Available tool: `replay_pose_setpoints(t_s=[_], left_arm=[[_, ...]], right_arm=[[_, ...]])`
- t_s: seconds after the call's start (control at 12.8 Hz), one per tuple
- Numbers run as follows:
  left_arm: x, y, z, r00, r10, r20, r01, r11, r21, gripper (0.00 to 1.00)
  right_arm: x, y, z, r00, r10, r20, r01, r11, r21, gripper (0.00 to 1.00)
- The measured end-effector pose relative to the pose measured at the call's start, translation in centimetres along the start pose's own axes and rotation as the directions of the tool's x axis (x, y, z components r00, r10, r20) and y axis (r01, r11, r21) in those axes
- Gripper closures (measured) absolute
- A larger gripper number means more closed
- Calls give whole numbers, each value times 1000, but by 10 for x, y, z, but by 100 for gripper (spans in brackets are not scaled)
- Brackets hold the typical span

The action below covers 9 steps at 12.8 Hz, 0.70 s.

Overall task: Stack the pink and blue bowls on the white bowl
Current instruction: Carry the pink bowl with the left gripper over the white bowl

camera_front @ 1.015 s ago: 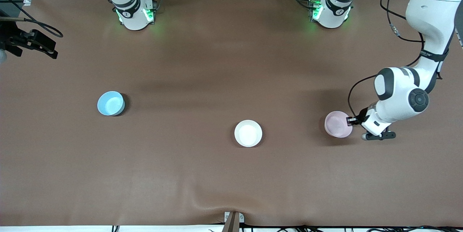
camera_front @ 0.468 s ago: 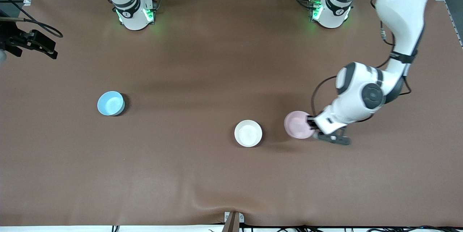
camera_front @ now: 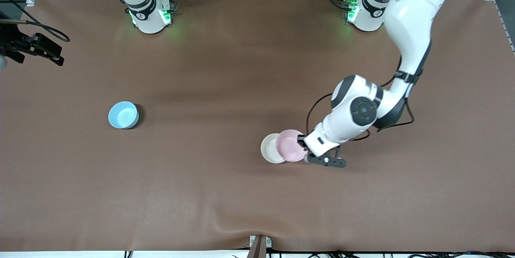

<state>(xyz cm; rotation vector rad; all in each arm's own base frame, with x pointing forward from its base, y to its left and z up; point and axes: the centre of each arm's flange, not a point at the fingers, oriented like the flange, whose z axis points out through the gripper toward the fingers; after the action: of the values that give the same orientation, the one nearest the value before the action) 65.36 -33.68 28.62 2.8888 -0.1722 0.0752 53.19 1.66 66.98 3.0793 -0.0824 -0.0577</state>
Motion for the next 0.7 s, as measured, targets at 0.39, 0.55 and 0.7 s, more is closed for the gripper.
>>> replay_pose_setpoints(t_s=[0.39,0.55,0.7], left_arm=[[-7,25,40,995,-89,40,89,996,-5,97],[-12,33,47,994,-97,49,97,995,-4,97],[-14,32,55,993,-99,60,100,995,-2,97]], right_arm=[[0,2,0,1000,5,0,-5,1000,0,0],[0,3,0,1000,5,0,-5,1000,0,0],[0,3,0,1000,6,0,-6,1000,0,0]])
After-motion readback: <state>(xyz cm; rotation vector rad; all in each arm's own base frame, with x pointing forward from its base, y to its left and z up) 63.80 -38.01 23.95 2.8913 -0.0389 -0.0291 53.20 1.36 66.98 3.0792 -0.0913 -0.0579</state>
